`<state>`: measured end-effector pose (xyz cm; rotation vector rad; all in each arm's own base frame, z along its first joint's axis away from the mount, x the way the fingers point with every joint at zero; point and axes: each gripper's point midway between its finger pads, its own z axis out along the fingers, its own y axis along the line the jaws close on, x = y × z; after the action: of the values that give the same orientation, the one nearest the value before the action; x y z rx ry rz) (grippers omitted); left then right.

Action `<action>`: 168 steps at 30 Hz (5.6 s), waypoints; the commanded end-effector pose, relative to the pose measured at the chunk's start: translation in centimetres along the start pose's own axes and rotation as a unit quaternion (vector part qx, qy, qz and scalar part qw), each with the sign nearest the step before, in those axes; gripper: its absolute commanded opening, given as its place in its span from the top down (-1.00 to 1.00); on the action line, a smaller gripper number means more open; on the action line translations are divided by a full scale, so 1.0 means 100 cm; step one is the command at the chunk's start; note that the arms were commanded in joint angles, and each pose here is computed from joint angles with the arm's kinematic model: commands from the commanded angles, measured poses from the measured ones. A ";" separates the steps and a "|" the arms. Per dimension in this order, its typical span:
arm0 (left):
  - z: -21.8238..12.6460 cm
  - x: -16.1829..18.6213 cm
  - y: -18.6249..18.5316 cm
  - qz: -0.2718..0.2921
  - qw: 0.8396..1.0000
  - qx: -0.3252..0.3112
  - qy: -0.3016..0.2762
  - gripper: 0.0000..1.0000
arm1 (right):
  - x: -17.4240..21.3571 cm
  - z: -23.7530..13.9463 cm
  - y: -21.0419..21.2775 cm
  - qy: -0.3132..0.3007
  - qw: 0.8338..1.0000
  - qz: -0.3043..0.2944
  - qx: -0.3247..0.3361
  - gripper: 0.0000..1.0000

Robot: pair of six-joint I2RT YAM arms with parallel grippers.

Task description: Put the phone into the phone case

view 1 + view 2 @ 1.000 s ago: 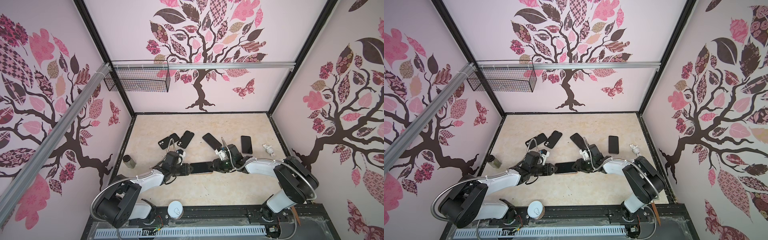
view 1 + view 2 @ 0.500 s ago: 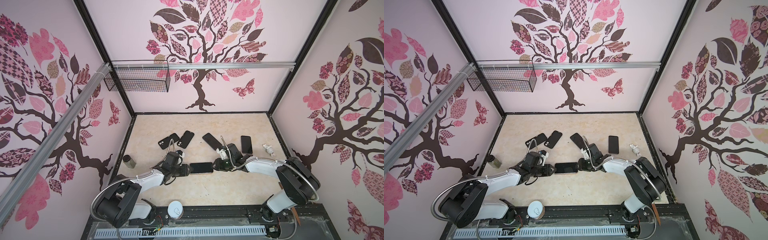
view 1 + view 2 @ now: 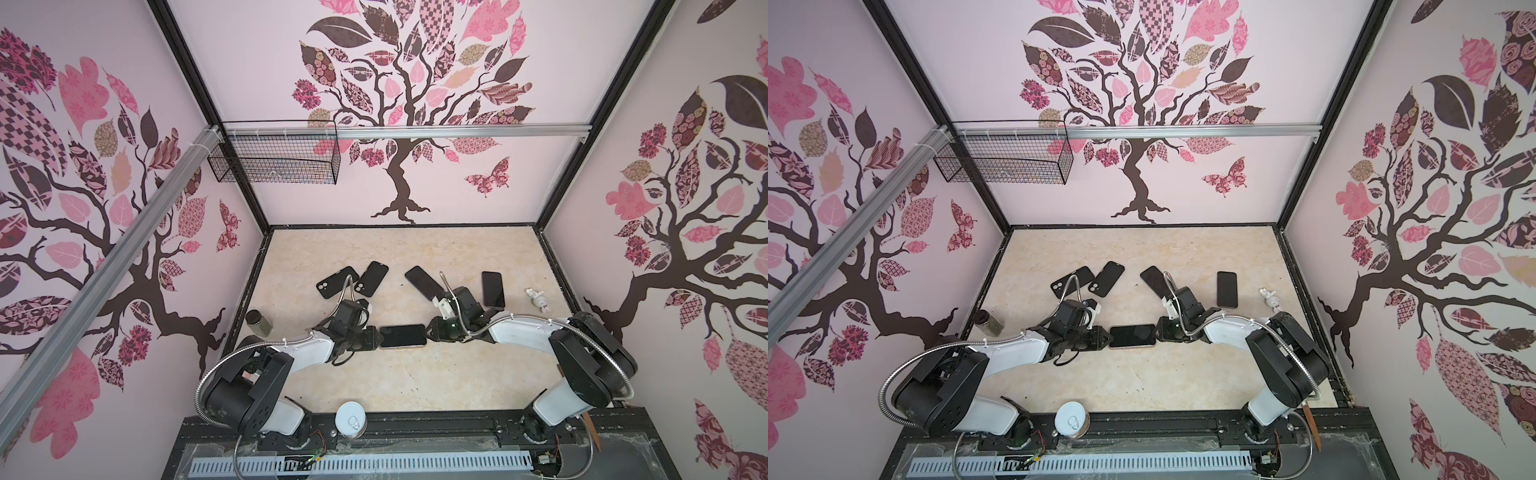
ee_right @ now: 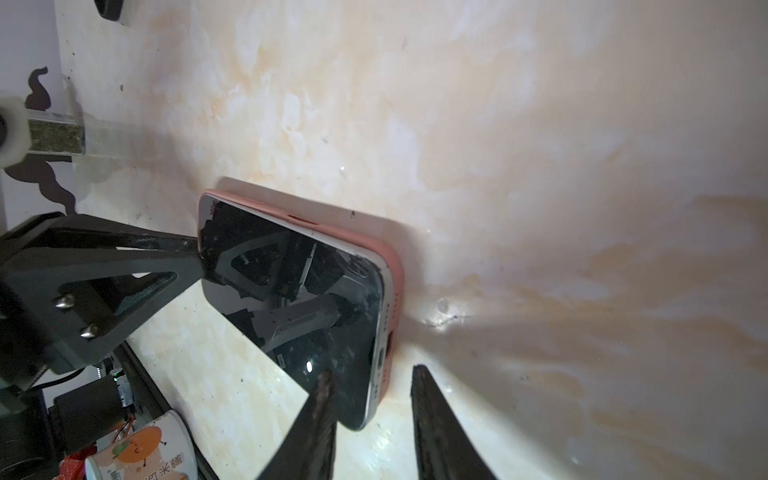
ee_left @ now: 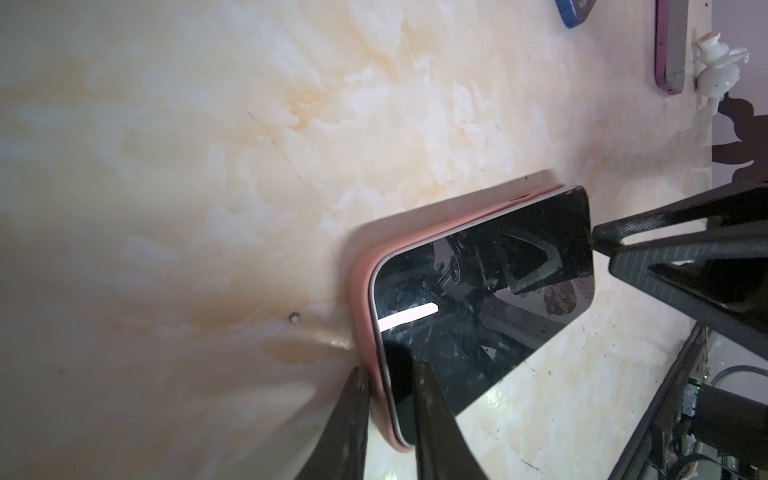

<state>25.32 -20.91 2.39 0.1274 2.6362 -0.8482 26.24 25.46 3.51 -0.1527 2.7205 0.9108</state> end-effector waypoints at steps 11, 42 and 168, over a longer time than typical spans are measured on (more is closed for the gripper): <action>0.003 -0.001 -0.003 0.001 1.000 0.003 0.008 0.60 | -0.004 0.013 0.020 0.014 0.999 -0.036 -0.014 0.54; 0.000 0.013 0.010 -0.014 1.000 -0.015 0.012 0.61 | -0.004 -0.005 0.015 0.009 0.988 -0.107 0.110 0.46; 0.005 -0.027 0.002 -0.011 1.000 -0.017 0.006 0.60 | -0.012 0.034 -0.011 0.071 0.986 -0.107 0.106 0.64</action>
<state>27.07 -20.45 2.32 0.0757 2.7022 -0.7953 29.67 27.37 3.04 -0.4609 2.7610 0.6051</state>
